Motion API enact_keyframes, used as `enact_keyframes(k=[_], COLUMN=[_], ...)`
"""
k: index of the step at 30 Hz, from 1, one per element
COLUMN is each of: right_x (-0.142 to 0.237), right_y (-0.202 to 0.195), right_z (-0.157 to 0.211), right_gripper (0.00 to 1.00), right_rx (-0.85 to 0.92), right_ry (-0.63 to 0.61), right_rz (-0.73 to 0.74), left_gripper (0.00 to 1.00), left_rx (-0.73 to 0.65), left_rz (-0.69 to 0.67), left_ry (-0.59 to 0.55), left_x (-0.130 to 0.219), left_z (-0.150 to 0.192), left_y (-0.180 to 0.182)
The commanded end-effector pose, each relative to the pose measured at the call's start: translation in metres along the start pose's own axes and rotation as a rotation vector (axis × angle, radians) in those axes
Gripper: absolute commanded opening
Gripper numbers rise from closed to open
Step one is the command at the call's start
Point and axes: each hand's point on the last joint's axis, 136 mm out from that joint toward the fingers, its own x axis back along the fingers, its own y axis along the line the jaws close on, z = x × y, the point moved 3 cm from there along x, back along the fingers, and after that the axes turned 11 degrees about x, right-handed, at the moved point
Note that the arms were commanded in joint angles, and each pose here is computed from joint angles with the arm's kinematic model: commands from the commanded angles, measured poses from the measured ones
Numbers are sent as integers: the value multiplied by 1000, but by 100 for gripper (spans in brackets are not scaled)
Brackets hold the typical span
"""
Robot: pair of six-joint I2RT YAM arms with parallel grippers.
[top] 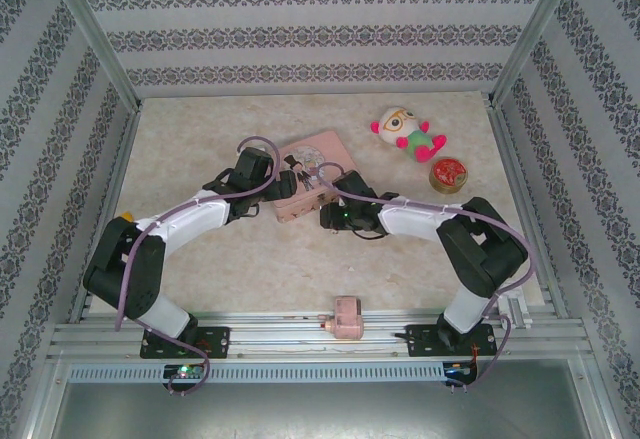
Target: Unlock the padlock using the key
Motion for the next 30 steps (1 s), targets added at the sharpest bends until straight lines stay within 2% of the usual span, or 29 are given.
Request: enact_keyframes(k=[1, 7, 19, 30], right_x=[-1, -2, 0, -7], right_y=[-3, -4, 3, -6], right_z=[0, 5, 15, 26], right_gripper=[47, 48, 47, 47], right_rx=[51, 94, 55, 47], right_ry=[31, 64, 48, 70], right_rz=[92, 168, 98, 157], left_gripper=[99, 99, 99, 99], left_rx=[-10, -16, -11, -7], left_rz=[11, 3, 1, 3], left_ry=[-23, -30, -36, -36], left_x=[1, 3, 5, 8], left_z=[-12, -13, -12, -11], left_y=[-6, -4, -2, -1])
